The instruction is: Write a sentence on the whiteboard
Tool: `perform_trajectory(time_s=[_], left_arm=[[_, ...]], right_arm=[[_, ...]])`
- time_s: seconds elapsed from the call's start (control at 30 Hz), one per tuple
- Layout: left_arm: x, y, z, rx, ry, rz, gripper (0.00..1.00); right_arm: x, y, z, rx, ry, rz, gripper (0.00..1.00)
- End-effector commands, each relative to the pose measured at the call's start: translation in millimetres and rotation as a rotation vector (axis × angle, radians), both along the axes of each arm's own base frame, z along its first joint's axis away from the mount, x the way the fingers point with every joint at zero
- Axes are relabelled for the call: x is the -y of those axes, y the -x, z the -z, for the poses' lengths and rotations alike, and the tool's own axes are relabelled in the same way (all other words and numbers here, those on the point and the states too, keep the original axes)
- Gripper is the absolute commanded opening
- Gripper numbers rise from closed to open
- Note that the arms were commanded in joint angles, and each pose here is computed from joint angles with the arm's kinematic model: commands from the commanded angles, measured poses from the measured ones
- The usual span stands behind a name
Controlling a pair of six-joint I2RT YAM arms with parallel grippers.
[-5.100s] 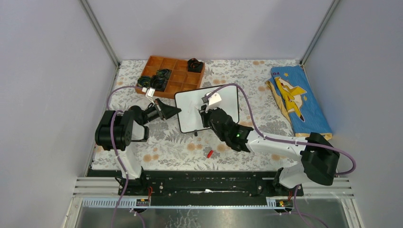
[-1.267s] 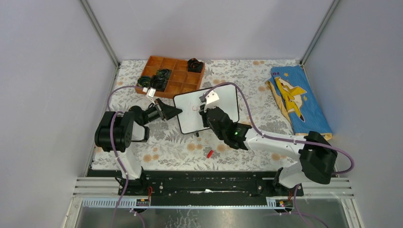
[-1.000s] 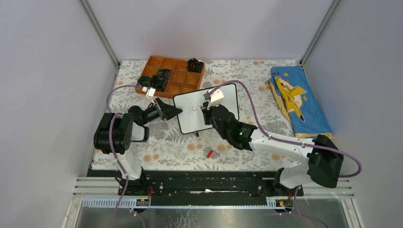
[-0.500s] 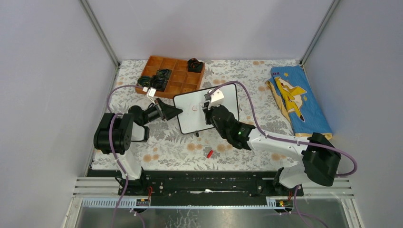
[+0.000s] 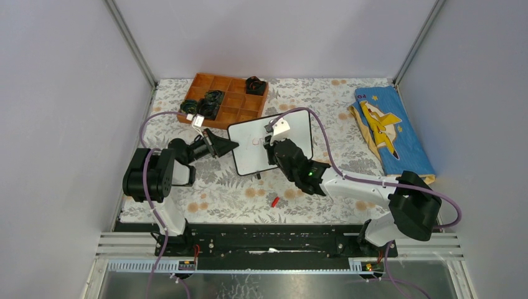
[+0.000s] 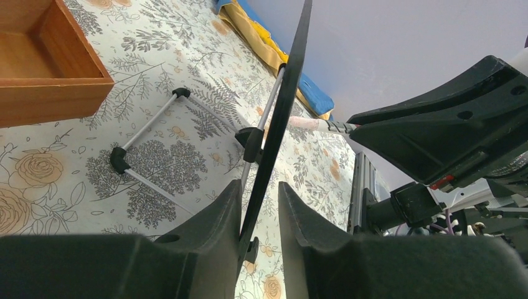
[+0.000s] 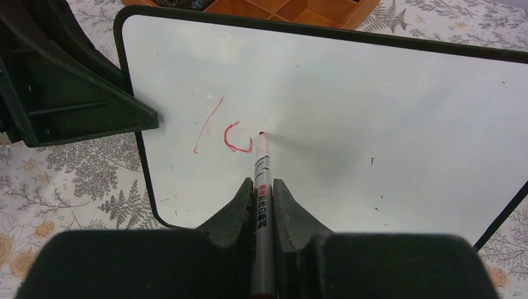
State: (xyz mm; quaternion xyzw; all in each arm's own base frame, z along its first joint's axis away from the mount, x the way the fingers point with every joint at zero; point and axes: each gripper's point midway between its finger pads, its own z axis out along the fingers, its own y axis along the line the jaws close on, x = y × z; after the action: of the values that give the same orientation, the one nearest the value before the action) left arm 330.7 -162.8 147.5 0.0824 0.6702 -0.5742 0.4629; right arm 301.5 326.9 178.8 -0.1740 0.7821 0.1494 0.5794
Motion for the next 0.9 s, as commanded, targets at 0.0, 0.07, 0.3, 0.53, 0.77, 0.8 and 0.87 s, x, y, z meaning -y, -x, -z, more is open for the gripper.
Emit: perform_trajectory(time_s=[0.0,0.07,0.3,0.53,0.77,0.8,0.87], left_arm=[[3,2,-4,0.040,-0.008,0.015,0.32],[3,2,-4,0.040,-0.008,0.014,0.31],[3,2,-5,0.041,-0.008,0.014,0.31],[3,2,-5,0.041,-0.007,0.014,0.31],[3,2,-4,0.038,-0.007,0.014,0.31],[3,2,-5,0.040,-0.008,0.015,0.31],[3,2,-4,0.037,-0.007,0.016,0.31]], right_arm=[[-1,-7,-8,0.014,-0.034,0.019,0.00],[1,-6,-3,0.003,-0.025,0.018,0.00],[9,0,12,-0.025,-0.002,0.020,0.00],[20,2,19,-0.034,0.013,0.052,0.00],[32,-2,13,-0.008,0.029,0.110,0.00],[34,-3,12,-0.005,0.031,0.116,0.00],[36,-4,9,0.002,0.029,0.129,0.00]])
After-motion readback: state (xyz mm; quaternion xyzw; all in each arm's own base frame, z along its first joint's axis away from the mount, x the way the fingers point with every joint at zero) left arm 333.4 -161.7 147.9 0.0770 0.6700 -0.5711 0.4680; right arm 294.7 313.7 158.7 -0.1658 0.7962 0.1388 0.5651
